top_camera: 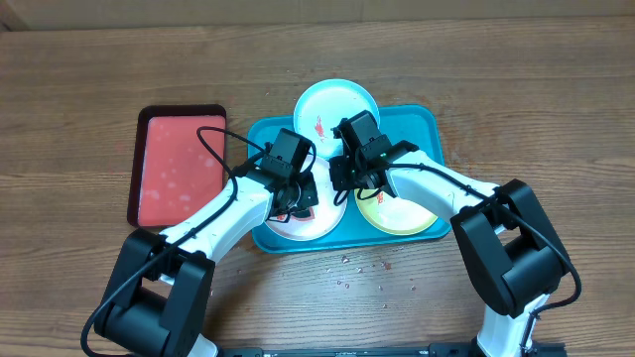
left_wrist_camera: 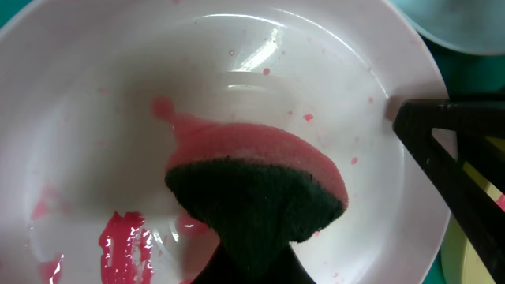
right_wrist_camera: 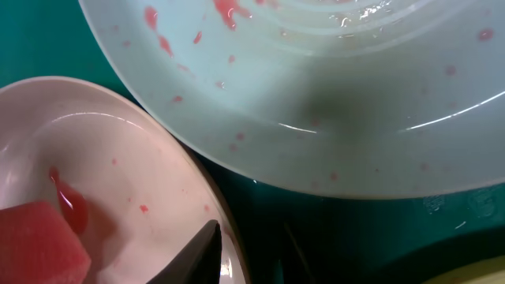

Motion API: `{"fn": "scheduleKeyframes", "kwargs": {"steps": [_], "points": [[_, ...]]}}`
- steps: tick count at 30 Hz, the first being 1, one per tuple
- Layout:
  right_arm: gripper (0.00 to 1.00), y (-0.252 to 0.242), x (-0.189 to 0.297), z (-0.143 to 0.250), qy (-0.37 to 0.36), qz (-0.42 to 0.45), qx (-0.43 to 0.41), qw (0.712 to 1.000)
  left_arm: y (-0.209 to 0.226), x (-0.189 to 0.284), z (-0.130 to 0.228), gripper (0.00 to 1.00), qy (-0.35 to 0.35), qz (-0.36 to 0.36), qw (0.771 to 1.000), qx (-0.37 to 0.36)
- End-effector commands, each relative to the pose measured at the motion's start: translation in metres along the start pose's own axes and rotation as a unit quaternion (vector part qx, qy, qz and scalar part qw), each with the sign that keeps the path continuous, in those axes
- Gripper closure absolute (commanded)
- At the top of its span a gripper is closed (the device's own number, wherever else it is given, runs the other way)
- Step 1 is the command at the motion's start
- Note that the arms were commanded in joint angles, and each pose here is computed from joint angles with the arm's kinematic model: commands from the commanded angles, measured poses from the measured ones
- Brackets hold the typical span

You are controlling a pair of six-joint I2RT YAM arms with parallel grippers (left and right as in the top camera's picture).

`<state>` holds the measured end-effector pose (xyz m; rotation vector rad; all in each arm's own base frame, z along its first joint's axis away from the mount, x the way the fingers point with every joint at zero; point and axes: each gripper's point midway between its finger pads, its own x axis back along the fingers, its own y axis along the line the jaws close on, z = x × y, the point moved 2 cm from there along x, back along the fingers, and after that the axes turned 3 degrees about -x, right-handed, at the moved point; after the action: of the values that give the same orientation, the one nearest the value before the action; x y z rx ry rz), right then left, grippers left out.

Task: Clean dirty plates on tray and stack at the side
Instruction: 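Grasp the rim of the white plate with the right gripper, then scrub the white plate with the sponge while the right gripper holds it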

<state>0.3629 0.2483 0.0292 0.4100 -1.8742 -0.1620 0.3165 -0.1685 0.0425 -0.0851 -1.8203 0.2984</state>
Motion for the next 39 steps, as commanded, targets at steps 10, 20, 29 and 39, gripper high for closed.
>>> {"fn": "scheduleKeyframes", "kwargs": {"steps": [10,20,29,39], "points": [[0.89,0.004,0.000,-0.007,-0.007,-0.002,0.005,1.000,-0.002,-0.003,0.004,0.96,0.007,0.002,1.000,0.005],[0.90,0.004,0.000,-0.008,-0.010,-0.002,0.006,1.000,0.002,-0.019,0.014,0.54,0.036,-0.002,0.999,0.020],[0.90,0.004,0.000,-0.008,-0.011,-0.002,0.006,1.000,0.008,-0.021,0.012,0.96,0.030,-0.019,0.999,0.020],[0.90,0.003,0.000,-0.009,-0.013,0.004,0.006,1.000,0.056,-0.014,0.005,0.96,0.010,-0.126,0.991,0.038]]}}
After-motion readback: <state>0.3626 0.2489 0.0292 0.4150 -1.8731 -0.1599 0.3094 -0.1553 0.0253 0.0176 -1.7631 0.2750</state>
